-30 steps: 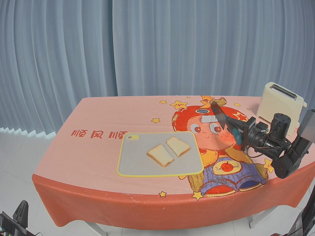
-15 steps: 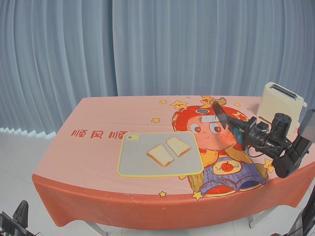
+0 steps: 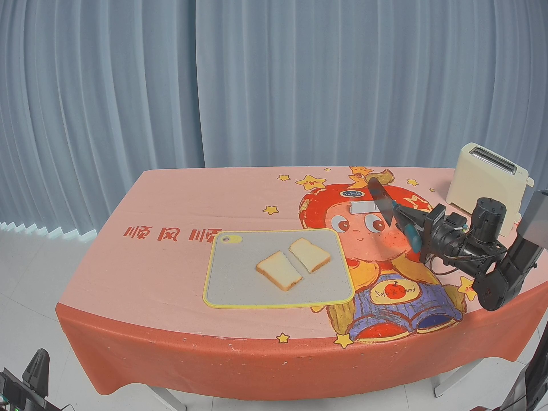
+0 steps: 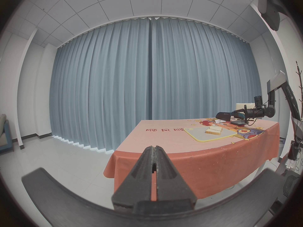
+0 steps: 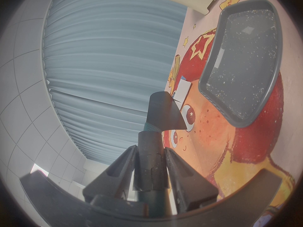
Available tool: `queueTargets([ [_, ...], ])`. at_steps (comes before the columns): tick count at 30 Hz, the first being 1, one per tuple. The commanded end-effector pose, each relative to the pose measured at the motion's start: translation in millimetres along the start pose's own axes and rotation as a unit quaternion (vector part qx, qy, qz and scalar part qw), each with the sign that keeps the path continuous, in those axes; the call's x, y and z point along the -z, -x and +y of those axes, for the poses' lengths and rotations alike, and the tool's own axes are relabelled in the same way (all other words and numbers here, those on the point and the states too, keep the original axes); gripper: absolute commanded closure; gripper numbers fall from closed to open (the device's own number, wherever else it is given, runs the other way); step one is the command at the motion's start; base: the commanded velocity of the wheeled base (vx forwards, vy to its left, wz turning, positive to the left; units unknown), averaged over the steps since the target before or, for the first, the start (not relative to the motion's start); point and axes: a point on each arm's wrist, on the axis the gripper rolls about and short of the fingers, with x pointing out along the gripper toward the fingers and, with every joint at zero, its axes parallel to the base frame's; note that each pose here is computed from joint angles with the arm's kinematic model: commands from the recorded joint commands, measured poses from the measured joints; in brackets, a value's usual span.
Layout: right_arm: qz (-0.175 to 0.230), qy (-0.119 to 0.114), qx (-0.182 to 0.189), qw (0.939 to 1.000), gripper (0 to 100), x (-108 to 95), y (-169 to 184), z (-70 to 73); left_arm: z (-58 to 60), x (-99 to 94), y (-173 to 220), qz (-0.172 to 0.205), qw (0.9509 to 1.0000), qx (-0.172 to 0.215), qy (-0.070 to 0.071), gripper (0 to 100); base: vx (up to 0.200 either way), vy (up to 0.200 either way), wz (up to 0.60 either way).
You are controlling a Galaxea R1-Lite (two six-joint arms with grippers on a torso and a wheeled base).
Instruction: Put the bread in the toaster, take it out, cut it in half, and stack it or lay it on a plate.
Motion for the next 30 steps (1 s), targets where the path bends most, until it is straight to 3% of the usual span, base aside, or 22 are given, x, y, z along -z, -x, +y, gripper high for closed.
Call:
queueTargets([
  [1, 0.001, -0.001, 0.001, 1.0000, 100, 0.3, -0.2, -0.9, 0.0, 4.8, -1.4, 0.009, 1.0000, 0.000, 0.000, 100, 0.000, 0.000, 0.00],
  [30, 0.007, -0.009, 0.021, 0.9997, 100, 3.5, -1.6, -12.8, 0.0, 4.9, -1.3, 0.009, 1.0000, 0.000, 0.000, 100, 0.000, 0.000, 0.00],
])
